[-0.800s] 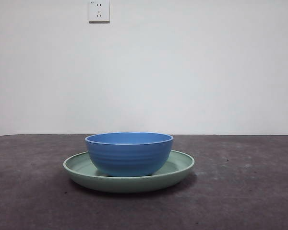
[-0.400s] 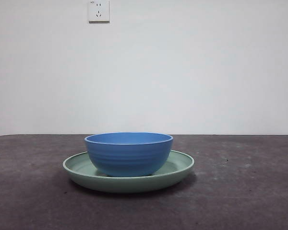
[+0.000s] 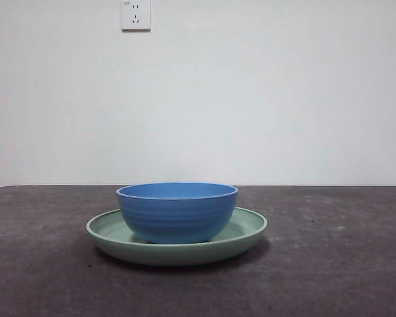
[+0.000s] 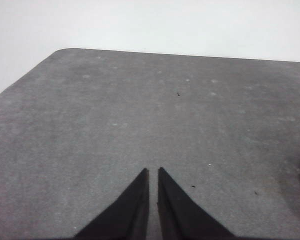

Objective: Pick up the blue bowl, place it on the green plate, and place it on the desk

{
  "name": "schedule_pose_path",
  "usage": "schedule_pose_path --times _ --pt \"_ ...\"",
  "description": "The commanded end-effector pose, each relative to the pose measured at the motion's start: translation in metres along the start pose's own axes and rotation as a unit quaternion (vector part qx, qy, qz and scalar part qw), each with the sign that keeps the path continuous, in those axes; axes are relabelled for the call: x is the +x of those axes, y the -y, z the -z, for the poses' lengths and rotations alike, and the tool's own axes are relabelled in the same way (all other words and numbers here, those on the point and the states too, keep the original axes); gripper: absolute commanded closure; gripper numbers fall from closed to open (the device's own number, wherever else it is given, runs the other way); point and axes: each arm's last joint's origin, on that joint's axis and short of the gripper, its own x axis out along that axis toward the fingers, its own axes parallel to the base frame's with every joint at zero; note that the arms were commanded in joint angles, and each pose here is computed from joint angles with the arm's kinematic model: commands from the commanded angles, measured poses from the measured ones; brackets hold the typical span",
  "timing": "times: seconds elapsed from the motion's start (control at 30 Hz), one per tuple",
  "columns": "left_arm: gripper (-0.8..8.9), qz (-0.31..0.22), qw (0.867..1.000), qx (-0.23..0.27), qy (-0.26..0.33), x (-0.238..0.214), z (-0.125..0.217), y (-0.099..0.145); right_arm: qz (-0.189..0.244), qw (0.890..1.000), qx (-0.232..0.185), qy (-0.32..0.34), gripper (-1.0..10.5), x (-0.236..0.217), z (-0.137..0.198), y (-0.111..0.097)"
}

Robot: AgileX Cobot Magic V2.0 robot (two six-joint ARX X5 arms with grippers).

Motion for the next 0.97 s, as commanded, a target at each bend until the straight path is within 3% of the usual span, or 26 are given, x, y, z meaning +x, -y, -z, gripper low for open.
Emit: schedule_pose_path --times 0.03,0.87,0.97 --pt "7.84 -0.006 1.0 0.006 -0.013 0.0019 0.0074 -0.001 -0.003 1.0 -0.011 0.011 8.9 -0.0039 -0.0033 -0.0015" --pt "7.84 -0.006 1.0 0.005 -0.013 0.0018 0.0073 -0.001 -0.003 1.0 -0.014 0.023 8.9 -0.0025 -0.0004 -0.0009" --pt "7.84 -0.006 1.0 0.005 -0.013 0.0018 0.0073 -0.001 0.027 0.998 -0.031 0.056 8.9 0.0039 -0.0002 0.0033"
